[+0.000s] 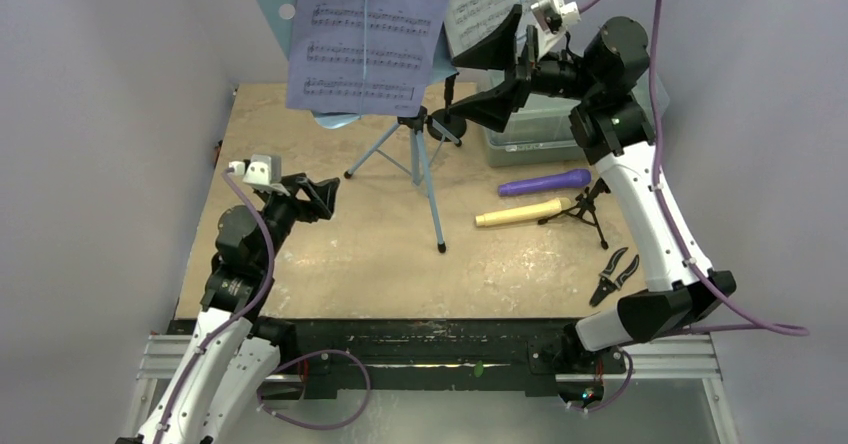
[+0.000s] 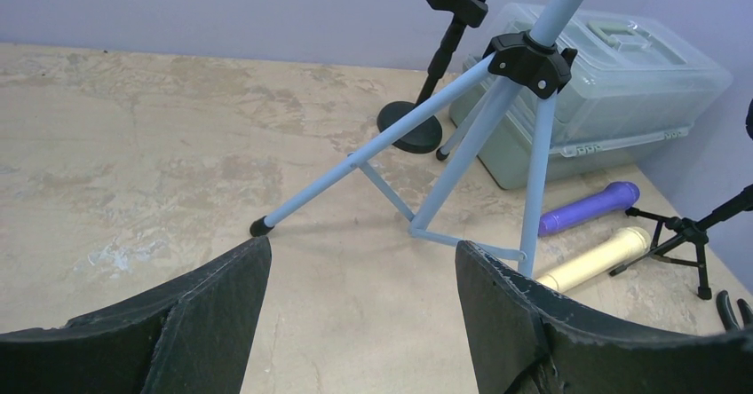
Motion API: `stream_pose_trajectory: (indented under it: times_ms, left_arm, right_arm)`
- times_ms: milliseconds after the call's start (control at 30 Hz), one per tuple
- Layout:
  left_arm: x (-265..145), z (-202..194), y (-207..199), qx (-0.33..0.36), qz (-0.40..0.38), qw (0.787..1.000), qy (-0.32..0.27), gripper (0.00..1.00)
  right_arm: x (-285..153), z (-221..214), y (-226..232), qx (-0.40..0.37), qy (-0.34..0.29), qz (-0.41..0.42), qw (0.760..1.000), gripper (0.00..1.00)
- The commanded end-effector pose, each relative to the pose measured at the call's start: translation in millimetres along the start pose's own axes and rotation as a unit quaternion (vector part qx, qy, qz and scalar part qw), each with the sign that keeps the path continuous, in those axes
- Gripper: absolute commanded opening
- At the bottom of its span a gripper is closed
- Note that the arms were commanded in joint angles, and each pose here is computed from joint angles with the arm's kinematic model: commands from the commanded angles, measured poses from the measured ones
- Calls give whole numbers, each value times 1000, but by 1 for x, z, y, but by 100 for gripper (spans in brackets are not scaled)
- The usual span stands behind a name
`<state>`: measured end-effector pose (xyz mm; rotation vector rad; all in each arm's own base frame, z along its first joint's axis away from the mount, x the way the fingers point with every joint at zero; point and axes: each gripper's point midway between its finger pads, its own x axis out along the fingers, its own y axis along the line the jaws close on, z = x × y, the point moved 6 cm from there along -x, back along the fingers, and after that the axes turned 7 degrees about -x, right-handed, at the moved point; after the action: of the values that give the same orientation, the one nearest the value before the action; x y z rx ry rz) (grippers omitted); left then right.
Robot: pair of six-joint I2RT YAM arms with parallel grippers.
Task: Pack up the instrument practice props
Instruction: Pick up the sheet music from the music stand.
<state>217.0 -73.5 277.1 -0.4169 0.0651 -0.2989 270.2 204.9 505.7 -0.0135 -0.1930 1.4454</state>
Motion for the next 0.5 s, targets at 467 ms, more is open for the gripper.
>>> stream_pose_trajectory:
  times_ms: [467]
  left_arm:
    - [-5, 6, -1, 14, -6, 1000, -23, 75]
  right_arm:
    - [31, 3, -5, -18, -23, 8, 1000, 99]
